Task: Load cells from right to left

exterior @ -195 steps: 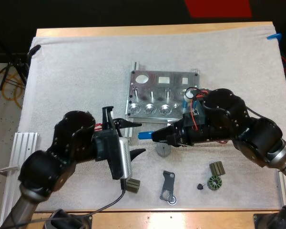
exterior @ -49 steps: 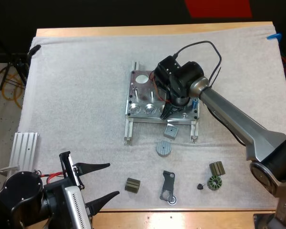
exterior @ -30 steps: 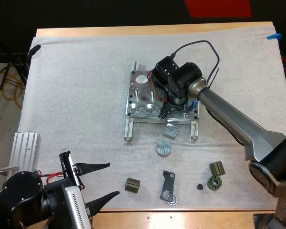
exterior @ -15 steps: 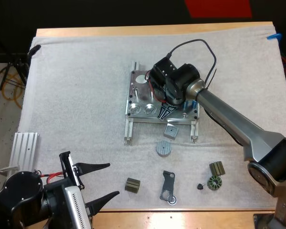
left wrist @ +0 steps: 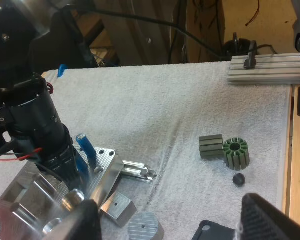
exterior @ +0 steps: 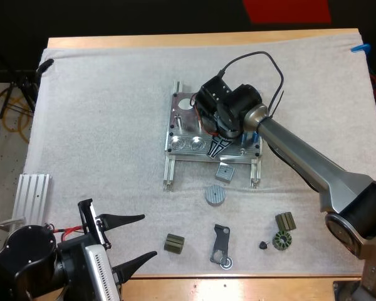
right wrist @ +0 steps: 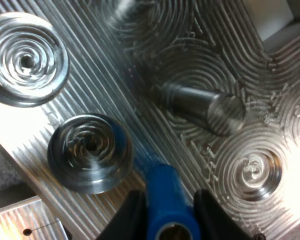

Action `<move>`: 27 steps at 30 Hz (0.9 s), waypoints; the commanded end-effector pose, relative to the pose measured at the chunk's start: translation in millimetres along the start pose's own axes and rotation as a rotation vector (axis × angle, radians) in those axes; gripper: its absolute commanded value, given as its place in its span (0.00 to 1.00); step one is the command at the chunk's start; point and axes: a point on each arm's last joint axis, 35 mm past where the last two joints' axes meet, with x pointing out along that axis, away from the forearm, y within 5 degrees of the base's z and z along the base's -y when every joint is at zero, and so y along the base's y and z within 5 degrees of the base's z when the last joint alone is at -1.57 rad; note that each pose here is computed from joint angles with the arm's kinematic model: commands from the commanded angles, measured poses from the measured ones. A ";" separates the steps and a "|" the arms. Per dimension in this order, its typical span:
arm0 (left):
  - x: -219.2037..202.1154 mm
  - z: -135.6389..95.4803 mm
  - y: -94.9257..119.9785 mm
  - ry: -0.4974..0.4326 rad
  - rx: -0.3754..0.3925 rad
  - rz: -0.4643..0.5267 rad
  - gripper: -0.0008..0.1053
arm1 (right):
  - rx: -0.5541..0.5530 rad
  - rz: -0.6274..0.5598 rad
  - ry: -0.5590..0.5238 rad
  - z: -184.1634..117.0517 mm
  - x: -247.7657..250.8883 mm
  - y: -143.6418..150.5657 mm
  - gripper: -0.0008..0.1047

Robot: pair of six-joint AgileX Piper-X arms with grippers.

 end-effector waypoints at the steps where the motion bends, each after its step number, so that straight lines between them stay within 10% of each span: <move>1: -2.0 1.1 -1.3 -0.015 -0.001 -0.007 0.56 | -0.009 -0.075 0.064 -2.9 5.7 -5.6 0.16; 27: -2.0 1.1 -1.3 -0.015 -0.001 -0.007 0.56 | 0.006 -0.121 0.131 -8.3 3.9 -6.9 0.16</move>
